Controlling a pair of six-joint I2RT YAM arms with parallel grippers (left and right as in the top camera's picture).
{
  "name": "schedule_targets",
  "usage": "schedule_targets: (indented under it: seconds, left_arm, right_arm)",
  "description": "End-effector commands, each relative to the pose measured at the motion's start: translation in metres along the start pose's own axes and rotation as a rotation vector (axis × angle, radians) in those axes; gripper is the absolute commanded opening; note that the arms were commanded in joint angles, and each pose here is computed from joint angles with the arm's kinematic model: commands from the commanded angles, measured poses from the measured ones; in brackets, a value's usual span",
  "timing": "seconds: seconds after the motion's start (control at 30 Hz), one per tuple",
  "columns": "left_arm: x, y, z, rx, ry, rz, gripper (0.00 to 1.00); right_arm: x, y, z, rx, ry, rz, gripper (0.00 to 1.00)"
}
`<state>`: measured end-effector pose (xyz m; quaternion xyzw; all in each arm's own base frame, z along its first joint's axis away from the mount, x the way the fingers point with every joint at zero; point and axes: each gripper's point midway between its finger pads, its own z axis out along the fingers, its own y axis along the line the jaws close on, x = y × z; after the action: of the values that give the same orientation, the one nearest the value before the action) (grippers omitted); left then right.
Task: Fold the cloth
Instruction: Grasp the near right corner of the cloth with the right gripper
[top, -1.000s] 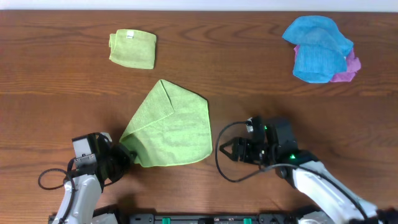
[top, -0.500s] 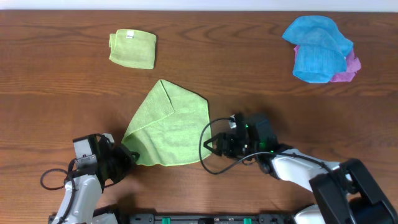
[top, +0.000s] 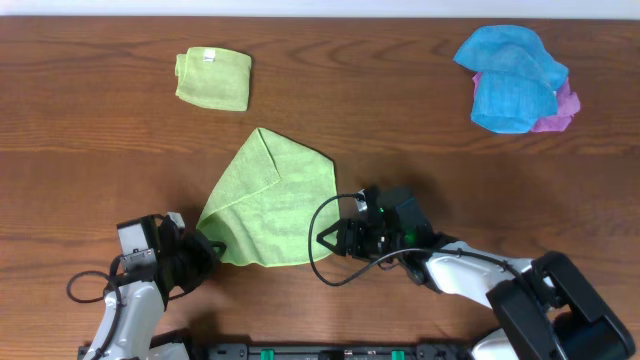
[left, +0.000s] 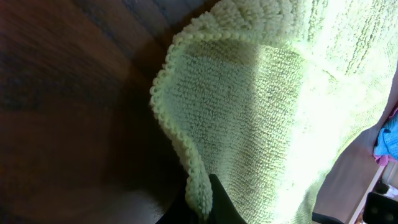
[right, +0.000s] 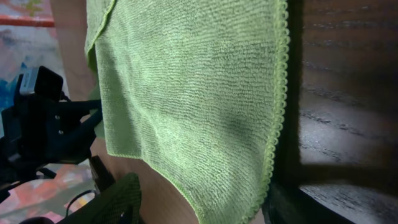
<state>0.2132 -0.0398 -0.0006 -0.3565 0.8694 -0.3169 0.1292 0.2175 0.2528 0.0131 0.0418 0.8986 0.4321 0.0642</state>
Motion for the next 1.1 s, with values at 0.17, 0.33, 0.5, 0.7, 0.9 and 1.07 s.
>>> schedule_targets:
  seconds: [0.17,0.33,0.5,0.7,0.9,1.07]
  left_arm:
    - [0.004,-0.007,0.001,0.045,0.025,0.014,0.06]
    - [0.004,-0.007,0.001,0.046,0.023,0.016,0.06]
    - [0.004,-0.010,0.000,0.061,0.029,0.019,0.06]
    - [-0.001,-0.028,-0.001,0.147,0.023,0.062,0.06]
    - [-0.014,-0.063,-0.014,0.252,0.021,0.110,0.06]
    - [-0.037,-0.106,-0.034,0.341,-0.013,0.151,0.06]
  right_arm:
    - [0.006,-0.044,0.005,0.165,-0.040,0.063,0.60]
    - [0.003,-0.048,0.009,0.166,-0.046,0.061,0.57]
    - [0.004,-0.055,0.016,0.169,-0.039,0.082,0.33]
    - [-0.006,-0.039,0.019,0.093,-0.060,0.045,0.01]
    - [-0.039,0.004,-0.005,-0.074,-0.151,-0.017,0.01]
    - [-0.063,0.053,-0.047,-0.202,-0.270,-0.109,0.01]
